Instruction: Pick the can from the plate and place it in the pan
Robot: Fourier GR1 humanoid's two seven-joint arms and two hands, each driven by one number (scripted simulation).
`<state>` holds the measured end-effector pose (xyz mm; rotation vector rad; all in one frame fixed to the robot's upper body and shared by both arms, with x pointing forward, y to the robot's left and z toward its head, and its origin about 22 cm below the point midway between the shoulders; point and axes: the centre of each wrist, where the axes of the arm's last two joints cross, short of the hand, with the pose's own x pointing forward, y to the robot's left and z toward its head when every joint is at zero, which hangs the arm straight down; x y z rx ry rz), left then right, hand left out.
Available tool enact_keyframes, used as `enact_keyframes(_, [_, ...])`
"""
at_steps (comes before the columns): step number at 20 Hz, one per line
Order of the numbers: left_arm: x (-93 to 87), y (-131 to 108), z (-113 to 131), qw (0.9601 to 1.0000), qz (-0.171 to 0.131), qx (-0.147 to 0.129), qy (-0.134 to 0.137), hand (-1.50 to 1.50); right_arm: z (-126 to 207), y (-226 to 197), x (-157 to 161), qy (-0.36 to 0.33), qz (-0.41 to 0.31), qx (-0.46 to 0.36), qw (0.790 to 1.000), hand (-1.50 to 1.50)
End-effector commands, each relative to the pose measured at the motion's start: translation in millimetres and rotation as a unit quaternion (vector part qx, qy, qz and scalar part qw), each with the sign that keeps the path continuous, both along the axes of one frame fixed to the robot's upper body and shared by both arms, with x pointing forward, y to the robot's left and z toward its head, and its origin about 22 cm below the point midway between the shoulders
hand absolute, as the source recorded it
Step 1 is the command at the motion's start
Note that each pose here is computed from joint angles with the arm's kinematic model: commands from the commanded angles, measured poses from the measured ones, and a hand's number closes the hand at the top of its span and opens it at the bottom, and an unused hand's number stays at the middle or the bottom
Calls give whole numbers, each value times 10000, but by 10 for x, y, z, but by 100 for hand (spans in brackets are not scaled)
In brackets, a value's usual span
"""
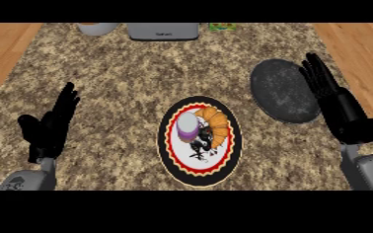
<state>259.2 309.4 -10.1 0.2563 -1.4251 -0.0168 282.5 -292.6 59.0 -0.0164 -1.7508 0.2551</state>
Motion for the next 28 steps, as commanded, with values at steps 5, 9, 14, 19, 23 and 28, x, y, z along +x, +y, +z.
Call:
enact_keyframes(5, [388,-344,557,9909,-740,29,-1121,0,-36,928,112,363,3343,-262,9414,150])
enact_keyframes(9, [468,-475,534,9930,-598,-57,-1018,0,-197,1018,394,-707,3472,-627,9330,-150])
enact_keyframes(14, [386,-399,583,9945,-466,-22,-936,0,-236,381,593,-1612,2948,-1218,9340,-150])
enact_keyframes(19, [361,-329,511,9942,-478,-24,-967,0,545,137,975,-1540,3366,-2171,9032,-150])
enact_keyframes(23, [379,-382,599,9948,-474,-37,-905,0,1152,390,1117,-1550,3563,-3290,8607,-150])
enact_keyframes(28, [378,-298,610,9952,-390,-69,-894,0,1549,836,1119,-1428,3783,-3502,8449,-150])
